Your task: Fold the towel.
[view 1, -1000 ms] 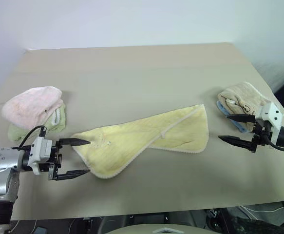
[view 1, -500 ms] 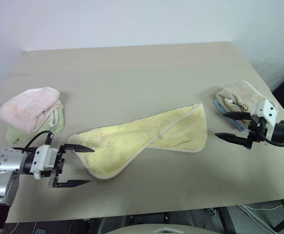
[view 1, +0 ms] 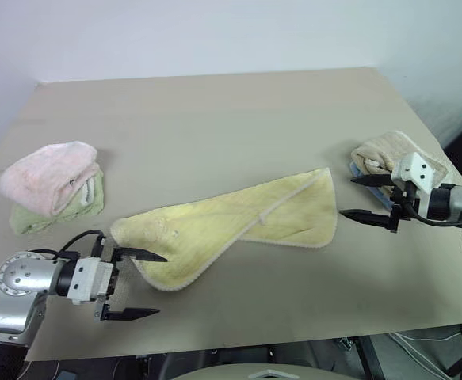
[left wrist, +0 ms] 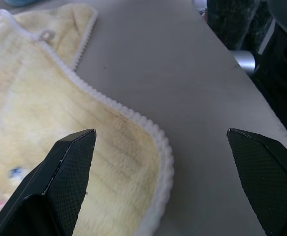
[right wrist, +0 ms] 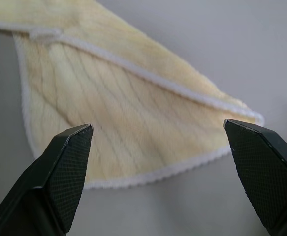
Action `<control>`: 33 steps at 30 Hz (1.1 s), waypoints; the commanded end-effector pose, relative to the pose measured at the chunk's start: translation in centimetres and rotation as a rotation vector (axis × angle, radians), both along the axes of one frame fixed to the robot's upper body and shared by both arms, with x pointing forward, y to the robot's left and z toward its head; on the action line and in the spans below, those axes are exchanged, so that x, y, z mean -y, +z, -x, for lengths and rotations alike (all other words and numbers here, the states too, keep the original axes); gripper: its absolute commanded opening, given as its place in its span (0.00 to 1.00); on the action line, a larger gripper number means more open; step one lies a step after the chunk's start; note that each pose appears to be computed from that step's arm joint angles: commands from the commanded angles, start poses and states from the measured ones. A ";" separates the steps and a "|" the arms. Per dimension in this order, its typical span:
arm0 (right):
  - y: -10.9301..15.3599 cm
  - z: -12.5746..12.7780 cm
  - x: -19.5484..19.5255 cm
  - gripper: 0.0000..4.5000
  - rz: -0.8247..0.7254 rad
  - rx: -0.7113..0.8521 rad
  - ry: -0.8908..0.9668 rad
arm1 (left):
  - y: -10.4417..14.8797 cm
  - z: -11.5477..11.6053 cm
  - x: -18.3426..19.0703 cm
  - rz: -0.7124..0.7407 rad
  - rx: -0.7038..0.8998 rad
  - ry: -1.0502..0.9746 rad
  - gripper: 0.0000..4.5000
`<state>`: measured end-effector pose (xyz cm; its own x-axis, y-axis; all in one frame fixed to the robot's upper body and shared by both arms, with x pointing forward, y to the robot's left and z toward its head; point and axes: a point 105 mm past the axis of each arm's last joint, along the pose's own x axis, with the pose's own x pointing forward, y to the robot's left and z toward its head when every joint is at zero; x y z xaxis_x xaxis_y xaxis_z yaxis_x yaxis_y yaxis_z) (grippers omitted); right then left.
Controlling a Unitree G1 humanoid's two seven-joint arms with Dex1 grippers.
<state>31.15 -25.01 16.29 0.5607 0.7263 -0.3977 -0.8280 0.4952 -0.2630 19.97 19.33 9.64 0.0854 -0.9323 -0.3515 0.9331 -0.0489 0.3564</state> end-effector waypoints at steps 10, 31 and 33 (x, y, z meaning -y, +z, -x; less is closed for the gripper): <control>1.3 -0.6 -0.5 1.00 -0.010 0.057 -0.018 | -1.7 -0.5 2.1 -0.011 -0.028 -0.004 0.99; 2.4 -1.0 -0.7 1.00 -0.031 0.086 -0.040 | -4.4 -0.5 1.7 -0.054 -0.219 0.077 0.38; 2.5 -1.0 -0.7 1.00 -0.031 0.088 -0.041 | -4.5 -0.6 1.7 -0.060 -0.227 0.077 0.22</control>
